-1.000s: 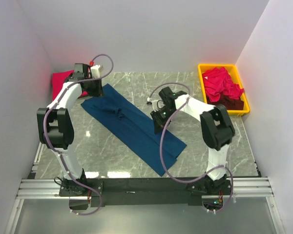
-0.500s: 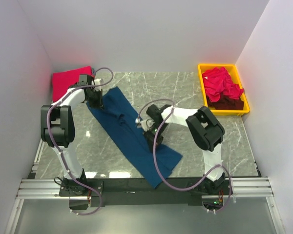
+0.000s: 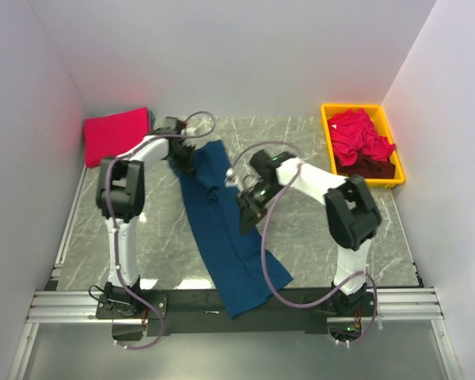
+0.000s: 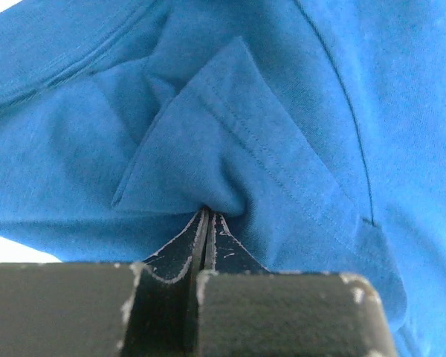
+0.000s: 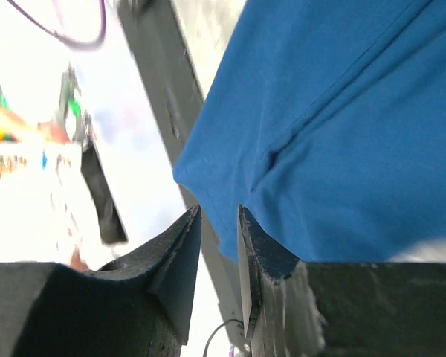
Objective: Fold and stack the t-shirts
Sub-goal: Fold the tshirt
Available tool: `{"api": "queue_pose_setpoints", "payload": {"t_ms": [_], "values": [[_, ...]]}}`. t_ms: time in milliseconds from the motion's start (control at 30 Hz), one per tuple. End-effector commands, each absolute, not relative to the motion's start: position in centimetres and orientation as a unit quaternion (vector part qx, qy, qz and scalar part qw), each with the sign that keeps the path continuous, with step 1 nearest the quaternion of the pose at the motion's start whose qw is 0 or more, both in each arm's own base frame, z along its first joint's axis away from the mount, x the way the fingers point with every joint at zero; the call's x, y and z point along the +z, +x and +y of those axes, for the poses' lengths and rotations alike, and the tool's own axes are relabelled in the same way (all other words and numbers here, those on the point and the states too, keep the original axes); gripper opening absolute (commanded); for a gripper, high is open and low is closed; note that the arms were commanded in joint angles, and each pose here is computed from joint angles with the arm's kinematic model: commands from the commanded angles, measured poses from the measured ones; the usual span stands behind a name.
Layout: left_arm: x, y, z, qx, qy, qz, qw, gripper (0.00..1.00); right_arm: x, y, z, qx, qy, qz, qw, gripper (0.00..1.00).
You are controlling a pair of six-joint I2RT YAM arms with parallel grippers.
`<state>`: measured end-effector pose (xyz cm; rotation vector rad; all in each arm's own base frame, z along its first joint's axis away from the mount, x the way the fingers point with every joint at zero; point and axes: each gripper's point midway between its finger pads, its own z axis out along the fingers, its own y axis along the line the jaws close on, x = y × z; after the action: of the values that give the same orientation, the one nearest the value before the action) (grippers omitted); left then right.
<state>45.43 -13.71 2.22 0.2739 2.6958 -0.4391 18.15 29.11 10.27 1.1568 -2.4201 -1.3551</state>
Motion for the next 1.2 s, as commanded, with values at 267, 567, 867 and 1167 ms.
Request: {"api": "queue_pose_setpoints", "payload": {"t_ms": [267,567,867,1167], "values": [[7.5,57.3,-19.0,-0.153,0.159,0.906,0.361,0.08,13.6,34.1,24.8,-0.38,0.258,-0.874,-0.156,0.33],[14.2,48.9,-19.2,-0.262,0.162,0.886,0.346,0.24,14.0,41.5,27.1,-0.382,0.199,-0.879,-0.203,0.33],[7.0,40.3,-20.9,-0.362,0.126,0.897,0.221,0.1,10.2,44.6,29.1,-0.41,0.14,-0.882,-0.185,0.31],[5.1,40.3,-21.4,-0.38,0.118,0.898,0.19,0.04,5.3,44.6,30.1,-0.427,0.108,-0.886,-0.145,0.25]]}}
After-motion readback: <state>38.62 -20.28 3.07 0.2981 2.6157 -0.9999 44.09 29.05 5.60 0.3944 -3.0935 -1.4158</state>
